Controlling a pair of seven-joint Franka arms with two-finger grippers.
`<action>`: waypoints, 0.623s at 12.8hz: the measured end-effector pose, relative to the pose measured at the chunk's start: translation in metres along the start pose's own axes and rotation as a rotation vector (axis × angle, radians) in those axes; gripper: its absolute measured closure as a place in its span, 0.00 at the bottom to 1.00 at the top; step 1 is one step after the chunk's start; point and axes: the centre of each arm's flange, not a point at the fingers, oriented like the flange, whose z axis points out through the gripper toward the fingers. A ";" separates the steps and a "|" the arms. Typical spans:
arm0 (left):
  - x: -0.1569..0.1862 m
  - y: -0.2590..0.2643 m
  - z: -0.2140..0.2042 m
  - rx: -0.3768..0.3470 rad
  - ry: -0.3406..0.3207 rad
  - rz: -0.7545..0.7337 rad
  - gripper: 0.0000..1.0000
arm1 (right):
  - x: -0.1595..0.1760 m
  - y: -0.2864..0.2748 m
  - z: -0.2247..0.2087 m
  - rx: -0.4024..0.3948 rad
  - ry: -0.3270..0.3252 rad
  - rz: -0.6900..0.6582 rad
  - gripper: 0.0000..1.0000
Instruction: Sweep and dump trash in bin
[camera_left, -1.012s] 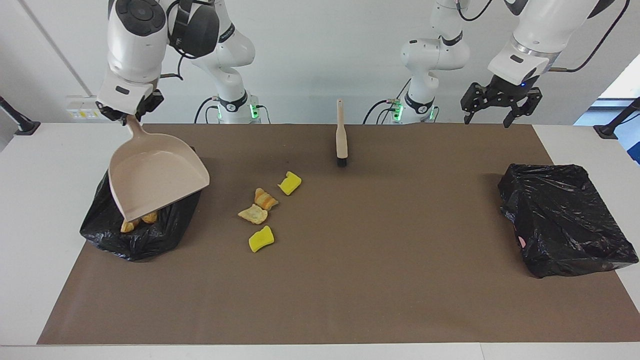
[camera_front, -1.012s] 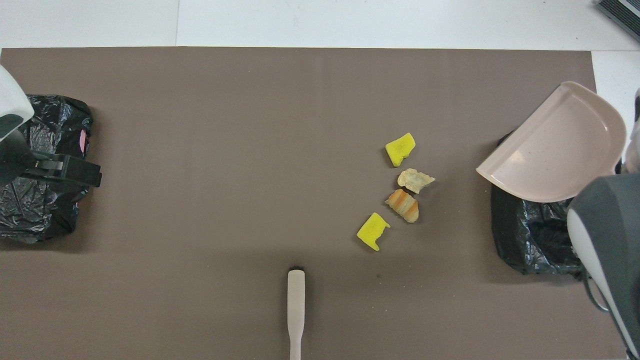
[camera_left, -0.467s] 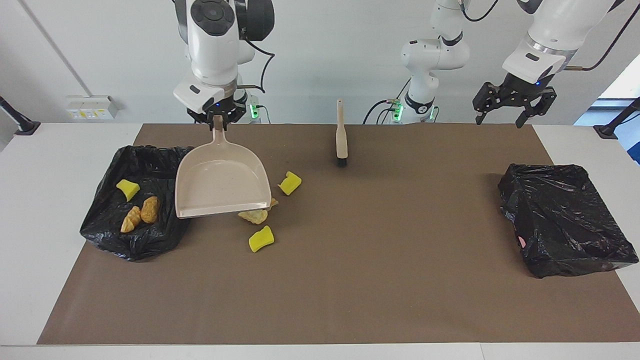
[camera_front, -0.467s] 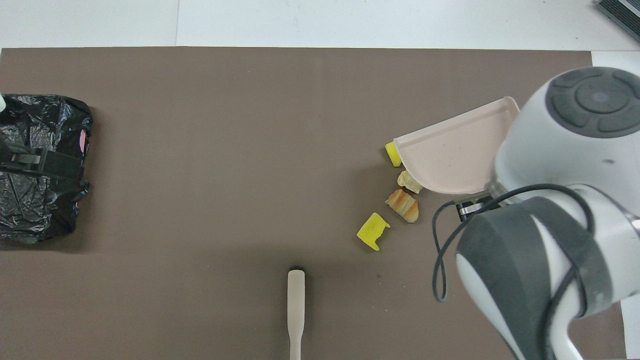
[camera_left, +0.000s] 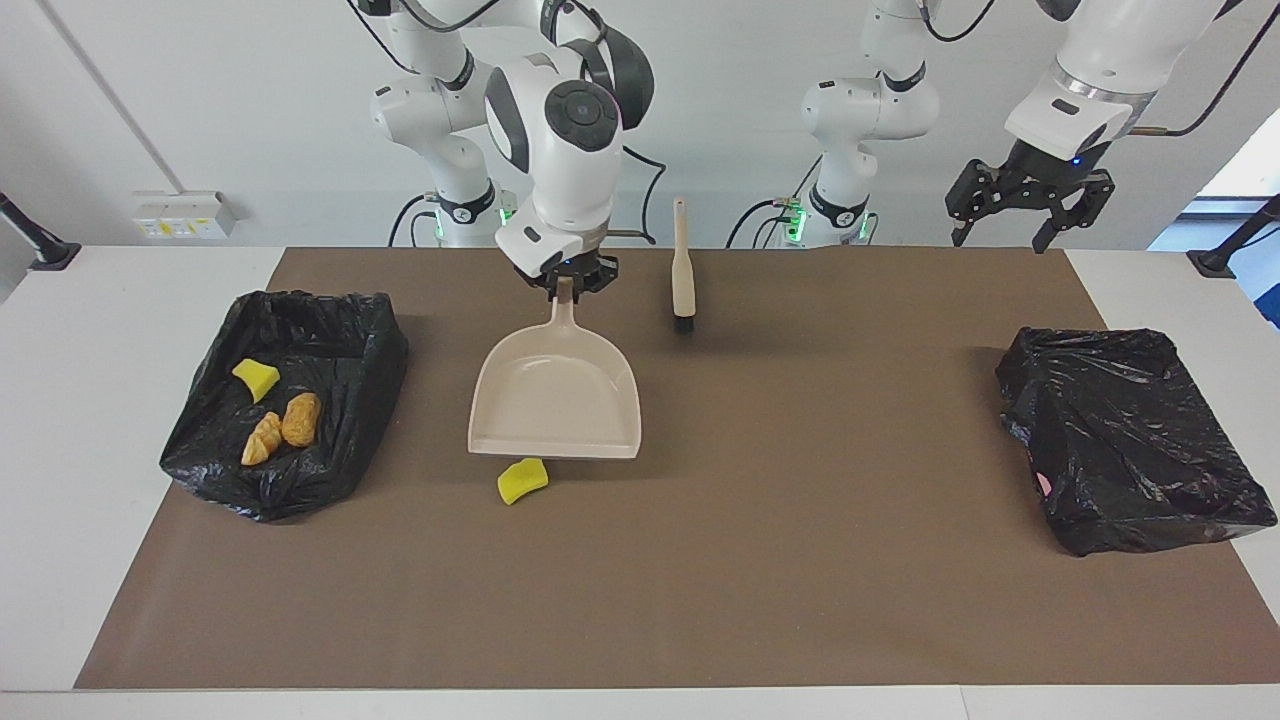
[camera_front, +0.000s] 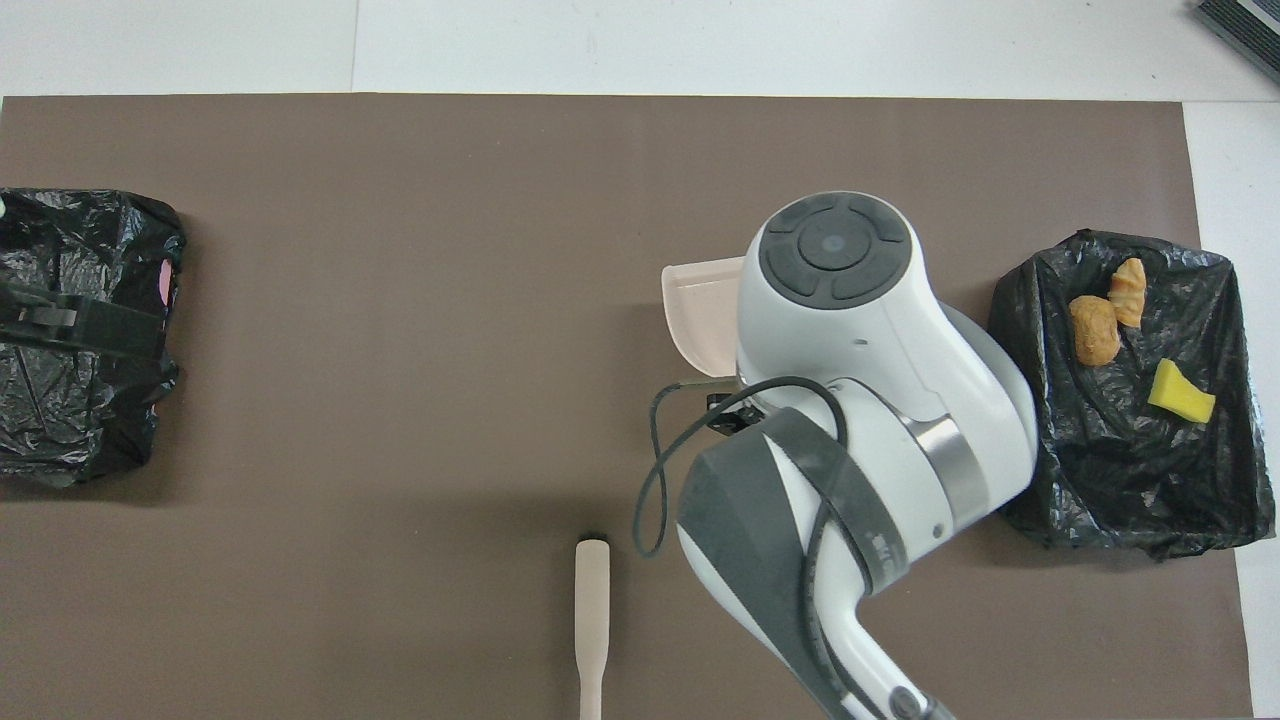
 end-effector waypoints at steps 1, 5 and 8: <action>-0.001 0.002 0.000 0.000 -0.004 0.003 0.00 | 0.004 -0.023 0.006 0.020 0.015 0.031 0.68; -0.001 0.007 0.000 0.000 -0.007 0.012 0.00 | 0.013 -0.109 0.036 0.146 0.058 0.123 0.68; -0.002 0.001 0.000 -0.001 -0.011 0.002 0.00 | 0.027 -0.143 0.069 0.199 0.096 0.123 0.68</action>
